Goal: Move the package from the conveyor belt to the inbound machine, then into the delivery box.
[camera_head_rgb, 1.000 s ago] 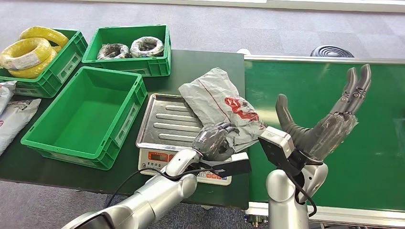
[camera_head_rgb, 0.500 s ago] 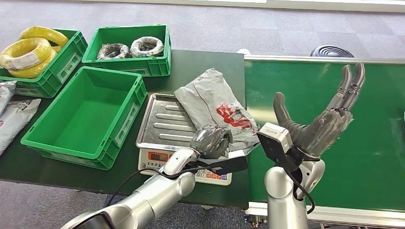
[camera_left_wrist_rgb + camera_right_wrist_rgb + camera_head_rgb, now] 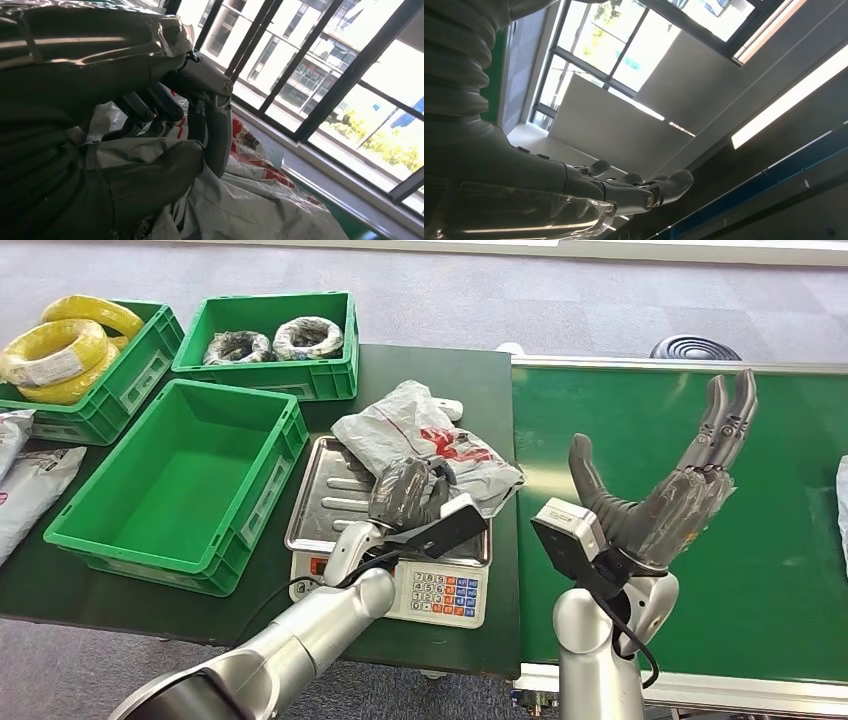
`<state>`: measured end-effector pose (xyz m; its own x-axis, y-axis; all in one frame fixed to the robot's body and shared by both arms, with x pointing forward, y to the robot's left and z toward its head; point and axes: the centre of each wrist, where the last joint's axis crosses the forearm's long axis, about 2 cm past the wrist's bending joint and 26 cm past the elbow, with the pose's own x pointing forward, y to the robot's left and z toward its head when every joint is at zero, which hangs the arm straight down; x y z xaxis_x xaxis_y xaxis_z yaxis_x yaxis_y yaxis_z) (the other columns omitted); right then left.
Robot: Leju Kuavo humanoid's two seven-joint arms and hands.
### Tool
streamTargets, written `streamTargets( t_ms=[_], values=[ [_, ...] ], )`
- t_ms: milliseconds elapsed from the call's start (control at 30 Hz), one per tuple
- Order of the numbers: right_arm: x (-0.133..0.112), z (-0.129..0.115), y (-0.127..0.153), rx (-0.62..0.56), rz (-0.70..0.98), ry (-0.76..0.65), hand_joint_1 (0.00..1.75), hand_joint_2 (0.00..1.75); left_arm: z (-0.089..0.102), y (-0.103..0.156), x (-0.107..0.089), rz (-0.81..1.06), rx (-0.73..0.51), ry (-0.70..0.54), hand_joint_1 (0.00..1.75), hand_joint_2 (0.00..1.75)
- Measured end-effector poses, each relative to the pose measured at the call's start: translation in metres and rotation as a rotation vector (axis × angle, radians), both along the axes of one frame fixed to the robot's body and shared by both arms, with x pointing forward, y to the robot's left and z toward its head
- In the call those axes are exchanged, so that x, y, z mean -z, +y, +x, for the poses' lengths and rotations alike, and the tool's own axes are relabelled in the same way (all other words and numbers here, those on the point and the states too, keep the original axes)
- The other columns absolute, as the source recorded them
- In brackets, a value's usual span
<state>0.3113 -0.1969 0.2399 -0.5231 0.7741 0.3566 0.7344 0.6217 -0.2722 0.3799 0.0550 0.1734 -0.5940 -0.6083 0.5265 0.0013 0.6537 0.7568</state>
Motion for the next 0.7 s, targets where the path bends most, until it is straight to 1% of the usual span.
streamTargets(
  t_ms=[67, 167, 267, 433, 533, 700],
  values=[
    [0.001, 0.000, 0.000, -0.003, -0.005, -0.002, 0.00, 1.75, 0.009, 0.008, -0.010, -0.035, -0.053, -0.031, 1.73, 1.75],
    [0.002, 0.001, 0.000, -0.007, -0.014, -0.005, 0.00, 1.75, 0.029, 0.026, -0.031, -0.077, -0.126, -0.078, 1.72, 1.75],
    [0.004, 0.001, 0.000, -0.012, -0.014, -0.003, 0.00, 1.75, 0.042, 0.042, -0.047, -0.098, -0.198, -0.120, 1.73, 1.75],
    [0.007, 0.002, 0.001, -0.017, -0.015, 0.007, 0.00, 1.75, 0.059, 0.071, -0.069, -0.030, -0.327, -0.221, 1.73, 1.75],
    [0.009, 0.002, 0.002, -0.020, -0.016, 0.014, 0.00, 1.75, 0.068, 0.095, -0.083, 0.020, -0.412, -0.302, 1.73, 1.75],
    [0.011, 0.003, 0.003, -0.024, -0.018, 0.024, 0.00, 1.75, 0.079, 0.130, -0.097, -0.008, -0.529, -0.341, 1.72, 1.75]
  ],
)
